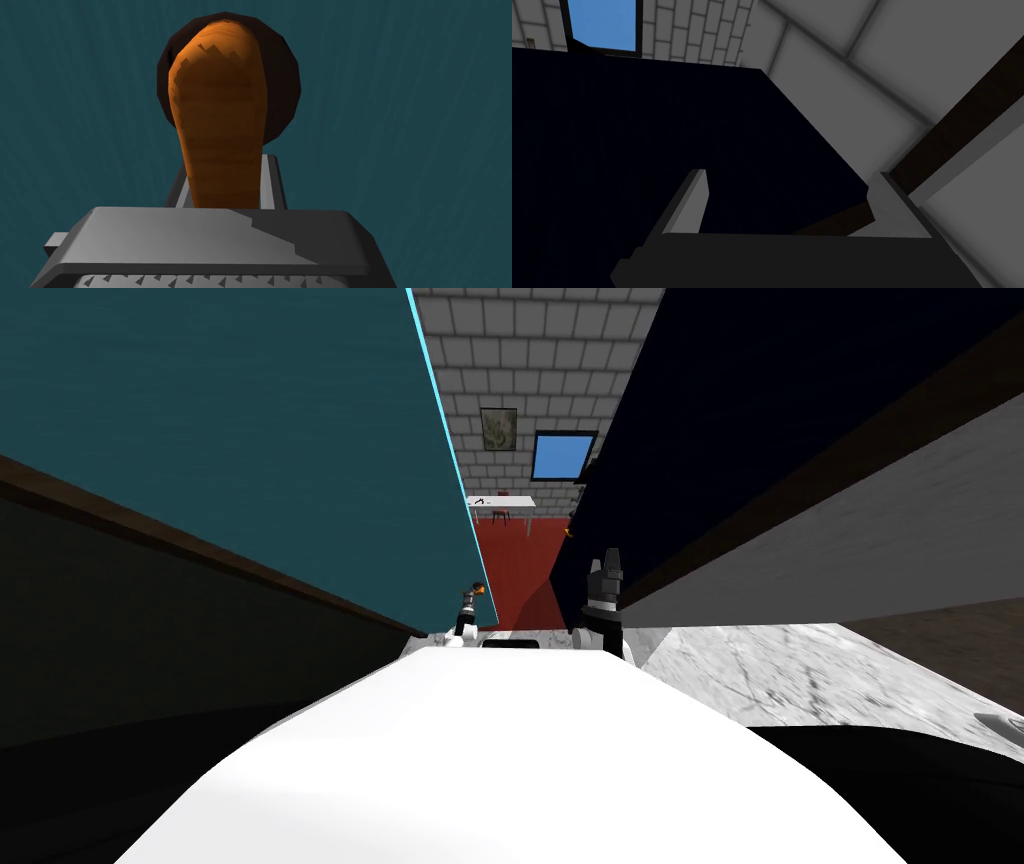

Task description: Push the door open

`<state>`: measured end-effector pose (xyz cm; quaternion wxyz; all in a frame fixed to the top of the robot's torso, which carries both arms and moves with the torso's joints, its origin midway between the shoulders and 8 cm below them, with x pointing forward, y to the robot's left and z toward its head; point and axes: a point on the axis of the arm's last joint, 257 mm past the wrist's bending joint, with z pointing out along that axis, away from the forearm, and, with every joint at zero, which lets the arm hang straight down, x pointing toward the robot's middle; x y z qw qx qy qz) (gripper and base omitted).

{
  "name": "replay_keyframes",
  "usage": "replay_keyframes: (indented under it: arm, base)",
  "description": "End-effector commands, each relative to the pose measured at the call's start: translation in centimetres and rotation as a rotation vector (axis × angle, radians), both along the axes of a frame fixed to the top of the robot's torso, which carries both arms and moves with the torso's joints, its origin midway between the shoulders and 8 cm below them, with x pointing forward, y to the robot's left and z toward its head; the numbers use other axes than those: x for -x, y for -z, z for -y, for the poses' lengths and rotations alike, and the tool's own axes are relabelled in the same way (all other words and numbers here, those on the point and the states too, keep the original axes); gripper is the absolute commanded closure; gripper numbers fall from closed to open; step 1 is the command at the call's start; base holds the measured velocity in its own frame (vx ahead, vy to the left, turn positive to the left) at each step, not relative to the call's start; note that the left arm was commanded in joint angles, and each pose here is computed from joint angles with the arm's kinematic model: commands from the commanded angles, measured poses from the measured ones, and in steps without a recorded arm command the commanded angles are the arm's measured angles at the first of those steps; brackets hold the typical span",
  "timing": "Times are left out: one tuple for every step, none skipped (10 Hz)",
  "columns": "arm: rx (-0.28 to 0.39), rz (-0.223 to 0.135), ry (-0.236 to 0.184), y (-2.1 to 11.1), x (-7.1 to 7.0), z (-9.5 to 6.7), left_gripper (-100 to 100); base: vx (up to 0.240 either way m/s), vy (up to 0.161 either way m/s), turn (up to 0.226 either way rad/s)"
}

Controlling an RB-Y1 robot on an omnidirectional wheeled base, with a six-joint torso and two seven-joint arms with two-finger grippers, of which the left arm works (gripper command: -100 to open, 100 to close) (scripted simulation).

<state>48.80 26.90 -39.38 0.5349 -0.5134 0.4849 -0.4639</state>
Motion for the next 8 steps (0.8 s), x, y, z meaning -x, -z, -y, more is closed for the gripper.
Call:
replay_keyframes:
  arm:
    - [-0.014, 0.011, -0.022, -0.6, 0.1, -1.5, 100]
    - [-0.014, 0.014, -0.022, -0.7, 0.1, -1.5, 100]
    - [-0.023, 0.014, -0.050, -0.8, 0.2, -3.2, 100]
    - [-0.024, 0.015, -0.057, -0.9, 0.2, -3.6, 100]
    - [-0.027, 0.015, -0.072, -0.9, 0.3, -4.4, 100]
    - [-0.029, 0.015, -0.088, -1.0, 0.4, -5.2, 100]
    - [-0.030, 0.016, -0.104, -1.0, 0.5, -6.0, 100]
    - [-0.030, 0.016, -0.119, -1.1, 0.6, -6.7, 100]
  base:
    - [0.124, -0.028, 0.026]
    - [0.055, -0.009, 0.009]
    - [0.121, -0.039, 0.044]
    - [0.178, -0.057, 0.092]
    - [0.192, -0.070, 0.042]
    - [0.206, -0.041, 0.067]
    - [0.202, -0.033, 0.075]
    - [0.189, -0.068, 0.049]
